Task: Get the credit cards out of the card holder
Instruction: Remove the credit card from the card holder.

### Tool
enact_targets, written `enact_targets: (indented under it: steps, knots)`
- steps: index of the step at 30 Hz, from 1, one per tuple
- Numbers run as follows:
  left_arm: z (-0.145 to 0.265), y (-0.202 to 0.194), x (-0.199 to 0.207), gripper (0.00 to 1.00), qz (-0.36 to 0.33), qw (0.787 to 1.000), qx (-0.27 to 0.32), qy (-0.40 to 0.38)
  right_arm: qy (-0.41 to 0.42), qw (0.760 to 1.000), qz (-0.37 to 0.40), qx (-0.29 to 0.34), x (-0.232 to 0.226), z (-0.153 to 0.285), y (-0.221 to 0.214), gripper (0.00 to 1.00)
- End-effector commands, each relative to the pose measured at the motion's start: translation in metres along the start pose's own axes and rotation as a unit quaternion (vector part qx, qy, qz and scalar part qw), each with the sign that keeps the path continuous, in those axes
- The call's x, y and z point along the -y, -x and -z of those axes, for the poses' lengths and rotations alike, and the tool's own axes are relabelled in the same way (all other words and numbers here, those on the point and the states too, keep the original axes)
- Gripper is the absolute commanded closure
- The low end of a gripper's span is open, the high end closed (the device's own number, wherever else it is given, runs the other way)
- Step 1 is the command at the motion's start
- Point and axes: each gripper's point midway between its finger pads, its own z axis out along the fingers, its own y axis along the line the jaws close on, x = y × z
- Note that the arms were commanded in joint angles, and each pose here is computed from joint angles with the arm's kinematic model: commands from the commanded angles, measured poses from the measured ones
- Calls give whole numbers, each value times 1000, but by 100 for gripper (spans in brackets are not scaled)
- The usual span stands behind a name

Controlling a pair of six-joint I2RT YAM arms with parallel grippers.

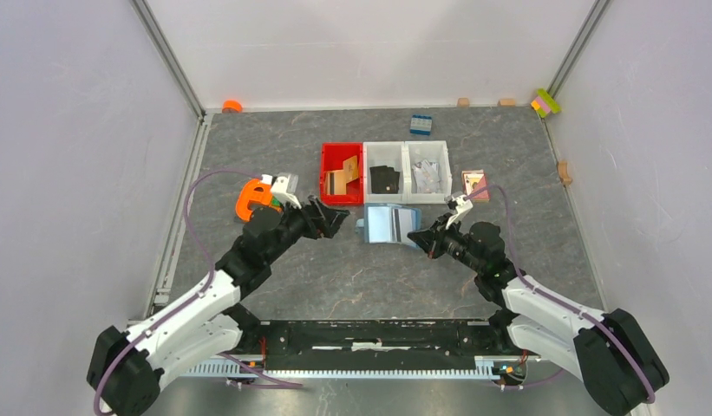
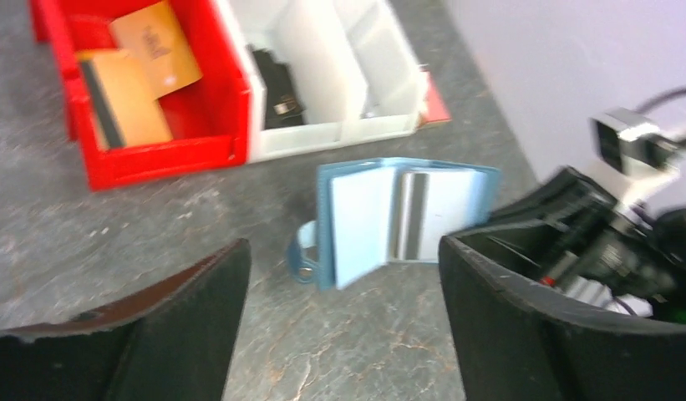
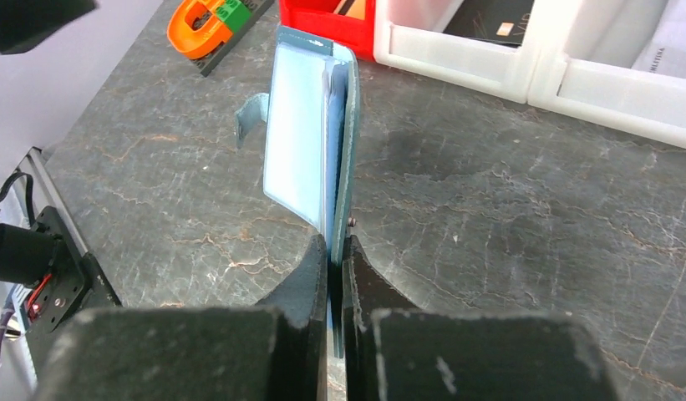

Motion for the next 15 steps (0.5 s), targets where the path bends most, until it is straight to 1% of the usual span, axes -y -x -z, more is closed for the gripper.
enact_targets:
  steps: [1, 2, 3, 6, 9, 11, 15]
  knots:
    - [17, 9, 50, 24, -40, 986, 39, -159, -1, 1000, 8, 30, -2, -5, 24, 100]
    - [19, 7, 62, 32, -48, 980, 31, -193, 0, 1000, 7, 30, -2, -5, 24, 100]
    - [20, 3, 74, 37, -53, 973, 16, -224, 4, 1000, 5, 28, -3, -5, 24, 100]
    - [11, -12, 91, 44, -48, 961, -37, -271, 21, 999, 2, 26, -9, -6, 24, 100]
    - [1, -28, 100, 46, -36, 952, -79, -295, 43, 999, -3, 28, -17, -5, 25, 100]
    - [-7, -38, 99, 47, -26, 949, -105, -295, 57, 998, -7, 30, -22, -4, 26, 100]
    - [-20, -52, 93, 48, -15, 950, -133, -283, 82, 996, -13, 37, -32, -2, 31, 100]
